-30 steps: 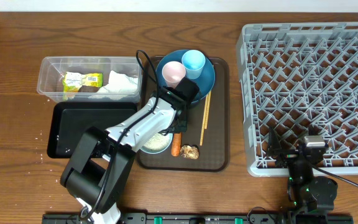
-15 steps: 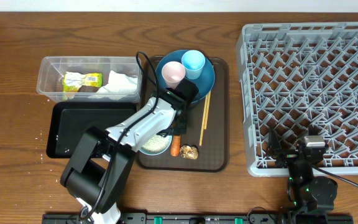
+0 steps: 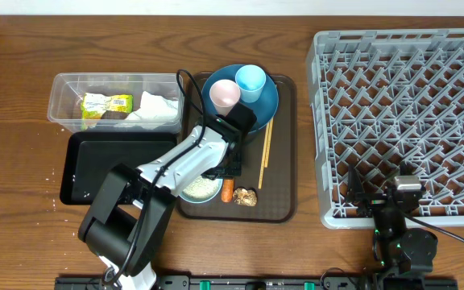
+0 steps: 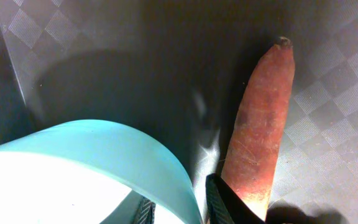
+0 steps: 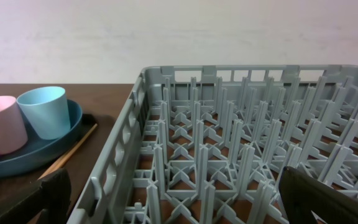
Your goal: Sort waste into correct bins and load items into the dishwasher rack
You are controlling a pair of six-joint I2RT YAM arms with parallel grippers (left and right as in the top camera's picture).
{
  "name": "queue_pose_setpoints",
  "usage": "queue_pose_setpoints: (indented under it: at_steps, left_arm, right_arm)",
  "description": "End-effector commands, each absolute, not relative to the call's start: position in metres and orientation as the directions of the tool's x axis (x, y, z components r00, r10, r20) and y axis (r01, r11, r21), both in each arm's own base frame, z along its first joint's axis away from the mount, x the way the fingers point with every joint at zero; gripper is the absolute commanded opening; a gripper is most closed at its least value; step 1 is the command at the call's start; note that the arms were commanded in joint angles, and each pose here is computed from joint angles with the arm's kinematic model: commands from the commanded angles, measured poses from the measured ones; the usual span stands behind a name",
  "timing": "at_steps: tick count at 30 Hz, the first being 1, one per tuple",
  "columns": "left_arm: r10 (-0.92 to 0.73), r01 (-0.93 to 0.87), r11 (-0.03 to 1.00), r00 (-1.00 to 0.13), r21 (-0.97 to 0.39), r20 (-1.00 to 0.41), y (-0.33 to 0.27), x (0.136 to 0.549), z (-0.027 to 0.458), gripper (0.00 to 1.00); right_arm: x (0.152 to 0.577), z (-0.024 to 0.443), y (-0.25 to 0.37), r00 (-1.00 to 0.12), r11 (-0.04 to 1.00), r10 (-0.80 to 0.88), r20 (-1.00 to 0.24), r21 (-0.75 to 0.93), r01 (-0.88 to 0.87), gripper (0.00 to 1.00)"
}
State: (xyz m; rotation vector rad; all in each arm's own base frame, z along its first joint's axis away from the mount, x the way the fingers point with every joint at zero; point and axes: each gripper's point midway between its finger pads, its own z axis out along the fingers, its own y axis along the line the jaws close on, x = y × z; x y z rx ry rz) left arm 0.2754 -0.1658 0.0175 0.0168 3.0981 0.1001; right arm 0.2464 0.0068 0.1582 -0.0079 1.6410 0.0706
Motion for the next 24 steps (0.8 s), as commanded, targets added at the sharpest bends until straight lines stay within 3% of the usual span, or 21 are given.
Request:
queue_pose_setpoints:
  at_steps: [1,3,10,20,24]
  left_arm:
    - [-0.021,-0.021,0.995,-1.000,0.094,-0.006,-0.1567,0.2699,0.0076,0.28]
    - [-0.022,-0.023,0.995,-1.000,0.093,-0.007,-0.1566,0.2697,0.0065,0.34]
    - [-0.024,-0.024,0.995,-1.000,0.092,-0.008,-0.1563,0.2693,0.0049,0.34]
    - [-0.024,-0.024,0.995,-1.000,0.092,-0.008,-0.1562,0.2691,0.0049,0.19]
    - [-0.024,-0.024,0.995,-1.000,0.093,-0.007,-0.1561,0.2689,0.0049,0.07]
  right_arm:
    - [0.2462,0.1573,0.0074,-0.073,0.998,0.023,-0.997,0.026,-0.052,0.99]
    - [0.2462,0.1573,0.0074,-0.073,0.998,0.023,-0.997,0.026,-0.052,0.99]
    - [0.2462,0.1573,0.0074,-0.073,0.998,0.023,-0.997,0.026,-0.052,0.99]
    - [0.2462,0.1573,0.0074,-0.073,0.998,0.023,-0.997,0.026,-0.052,0.99]
    - [0.2462,0.1573,0.0074,-0.073,0.998,0.023,-0.997,0.026,-0.052,0.99]
